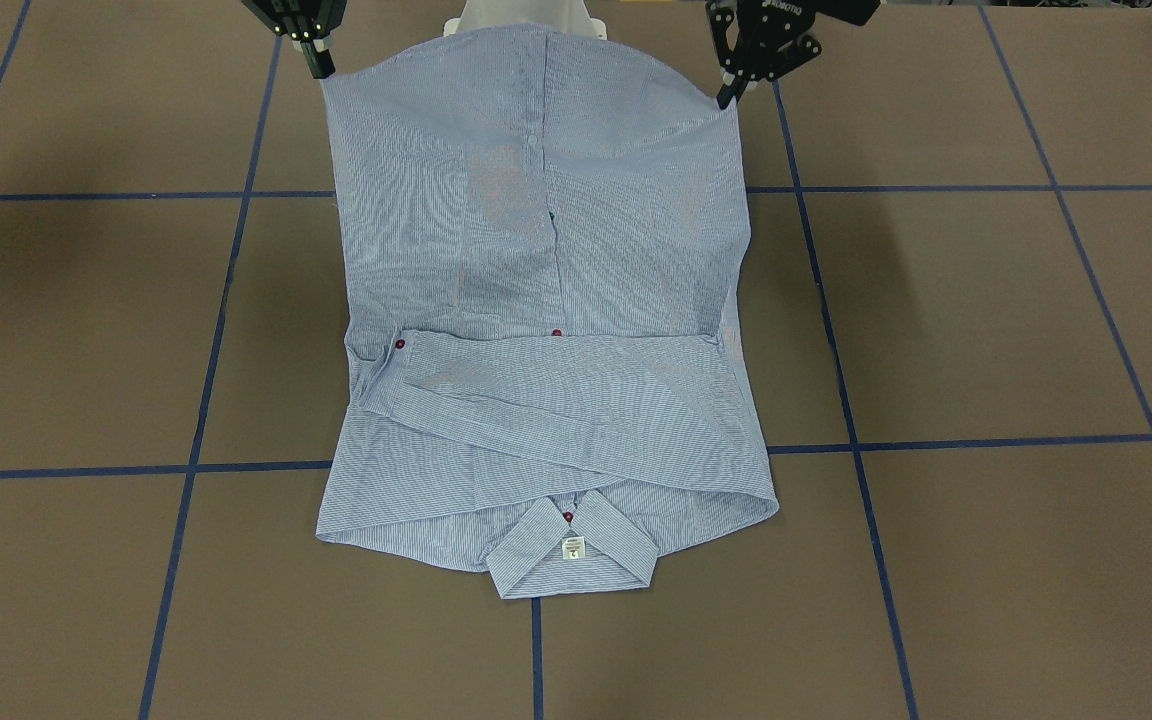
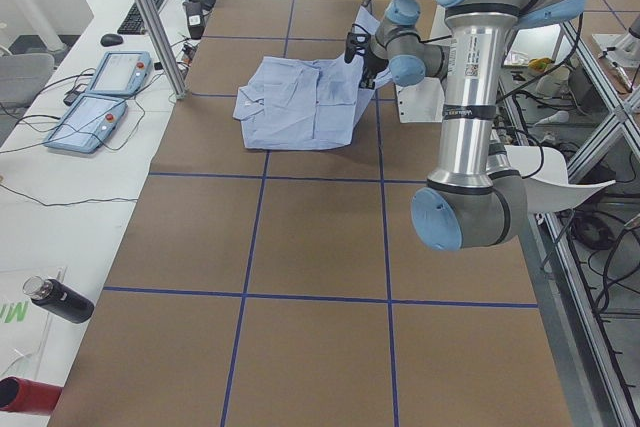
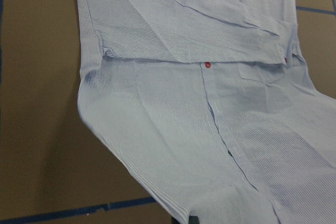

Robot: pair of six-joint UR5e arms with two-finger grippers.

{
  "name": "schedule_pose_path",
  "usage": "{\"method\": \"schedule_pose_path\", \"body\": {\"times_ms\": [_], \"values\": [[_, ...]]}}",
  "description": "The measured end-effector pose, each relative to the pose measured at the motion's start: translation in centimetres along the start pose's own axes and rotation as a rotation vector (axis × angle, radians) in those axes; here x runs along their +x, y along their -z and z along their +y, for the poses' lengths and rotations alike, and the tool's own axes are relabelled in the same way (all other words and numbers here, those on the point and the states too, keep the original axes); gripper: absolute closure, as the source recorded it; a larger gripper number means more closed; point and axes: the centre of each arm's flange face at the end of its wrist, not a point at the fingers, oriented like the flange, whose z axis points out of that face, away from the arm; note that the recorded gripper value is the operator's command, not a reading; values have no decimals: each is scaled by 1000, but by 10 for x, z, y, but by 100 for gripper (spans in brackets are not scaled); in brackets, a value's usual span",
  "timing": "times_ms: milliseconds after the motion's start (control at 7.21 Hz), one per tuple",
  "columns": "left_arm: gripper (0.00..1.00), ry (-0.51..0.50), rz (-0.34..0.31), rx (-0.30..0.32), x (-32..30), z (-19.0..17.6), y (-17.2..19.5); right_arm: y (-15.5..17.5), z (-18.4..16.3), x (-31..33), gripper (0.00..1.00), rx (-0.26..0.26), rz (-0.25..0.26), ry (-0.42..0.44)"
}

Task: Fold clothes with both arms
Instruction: 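Grasp both hem corners and lift them up off the table, then carry both hem corners over the shirt toward the collar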

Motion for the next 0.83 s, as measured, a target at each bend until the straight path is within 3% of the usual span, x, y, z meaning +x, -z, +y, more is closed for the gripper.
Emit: {"method": "schedule_pose_path", "body": {"times_ms": [278,416,555,833], "values": [[100,-19,-94,142,-3,-88,-42,-52,-62,-23,100,123,74,0],[100,-50,-119,204,-8,-130,-36,-67,-98,-36,100,155,99,-9],[100,-70,-131,244,-10,-157,-28,-77,-126,-49,100,171,113,-3],[100,-77,-152,266,2,-191,-49,-117,-156,-83,100,195,113,12]]}}
